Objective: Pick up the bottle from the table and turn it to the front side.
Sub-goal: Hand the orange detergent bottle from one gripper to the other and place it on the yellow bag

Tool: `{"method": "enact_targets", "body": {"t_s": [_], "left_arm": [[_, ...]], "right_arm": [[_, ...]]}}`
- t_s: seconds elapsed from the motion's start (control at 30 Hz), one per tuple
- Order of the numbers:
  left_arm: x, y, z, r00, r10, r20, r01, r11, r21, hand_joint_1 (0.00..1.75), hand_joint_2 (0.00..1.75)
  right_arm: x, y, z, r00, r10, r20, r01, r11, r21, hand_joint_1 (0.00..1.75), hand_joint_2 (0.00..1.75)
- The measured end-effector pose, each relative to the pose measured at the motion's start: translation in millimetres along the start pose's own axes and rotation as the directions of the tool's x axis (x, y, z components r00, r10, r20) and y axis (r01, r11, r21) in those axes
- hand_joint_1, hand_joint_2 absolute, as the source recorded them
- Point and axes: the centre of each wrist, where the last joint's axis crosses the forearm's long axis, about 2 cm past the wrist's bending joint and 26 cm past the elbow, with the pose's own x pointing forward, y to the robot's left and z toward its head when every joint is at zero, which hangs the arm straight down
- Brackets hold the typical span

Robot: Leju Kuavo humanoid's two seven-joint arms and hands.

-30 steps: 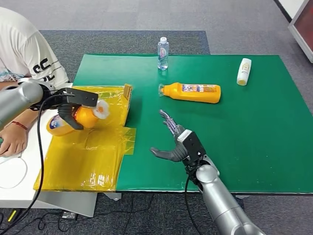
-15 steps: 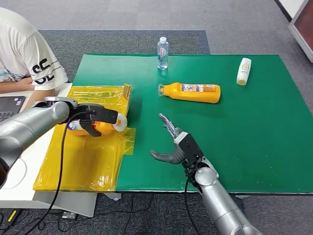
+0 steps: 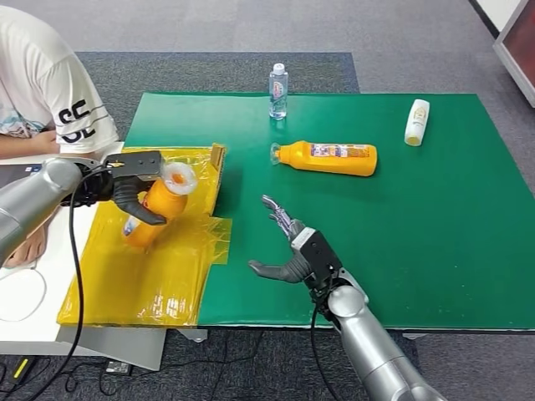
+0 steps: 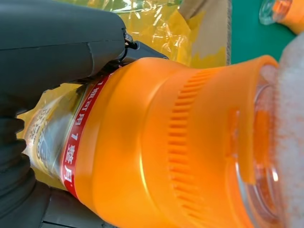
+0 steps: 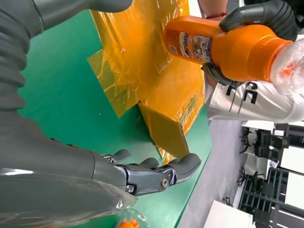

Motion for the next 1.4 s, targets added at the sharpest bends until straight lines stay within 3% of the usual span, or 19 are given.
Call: {"method": "enact_targets", "body": {"t_s": [0.47, 0.73, 1.17, 1.23, 1.3, 1.37, 1.4], "left_arm": [[-17.6, -4.6, 12.7, 0.998, -0.014, -0.067, 0.016, 0.999, 0.036, 1.75, 1.75], [-6.3, -4.6, -2.3, 0.981, -0.112, -0.159, 0.117, 0.993, 0.025, 1.75, 1.75], [0.5, -6.8, -14.2, 0.977, -0.144, -0.157, 0.149, 0.989, 0.018, 1.75, 1.75], [0.4, -6.8, -14.3, 0.977, -0.145, -0.154, 0.15, 0.989, 0.019, 1.1, 1.75], [0.4, -6.8, -14.2, 0.978, -0.145, -0.15, 0.15, 0.989, 0.019, 0.23, 1.75], [0.0, -6.7, -13.6, 0.979, -0.144, -0.146, 0.149, 0.989, 0.019, 0.0, 1.75], [-0.3, -6.6, -13.2, 0.979, -0.143, -0.145, 0.148, 0.989, 0.02, 0.0, 1.75]], "right_arm": [[-1.6, 4.9, 0.1, 1.0, -0.004, -0.002, 0.004, 1.0, 0.007, 0.0, 1.75], [-0.6, 7.1, -2.1, 1.0, 0.001, 0.0, -0.001, 1.0, 0.012, 0.0, 1.75], [-0.7, 12.4, -3.7, 1.0, -0.005, -0.005, 0.005, 1.0, 0.023, 0.0, 1.75], [-0.6, 12.9, -4.0, 1.0, -0.006, -0.004, 0.006, 1.0, 0.024, 0.0, 1.75], [-0.4, 13.8, -4.4, 1.0, -0.006, -0.004, 0.006, 1.0, 0.027, 0.0, 1.75], [-0.2, 14.8, -4.9, 1.0, -0.006, -0.003, 0.007, 1.0, 0.03, 0.0, 1.75], [0.0, 15.3, -5.1, 1.0, -0.007, -0.003, 0.007, 0.999, 0.032, 0.0, 1.75]]}}
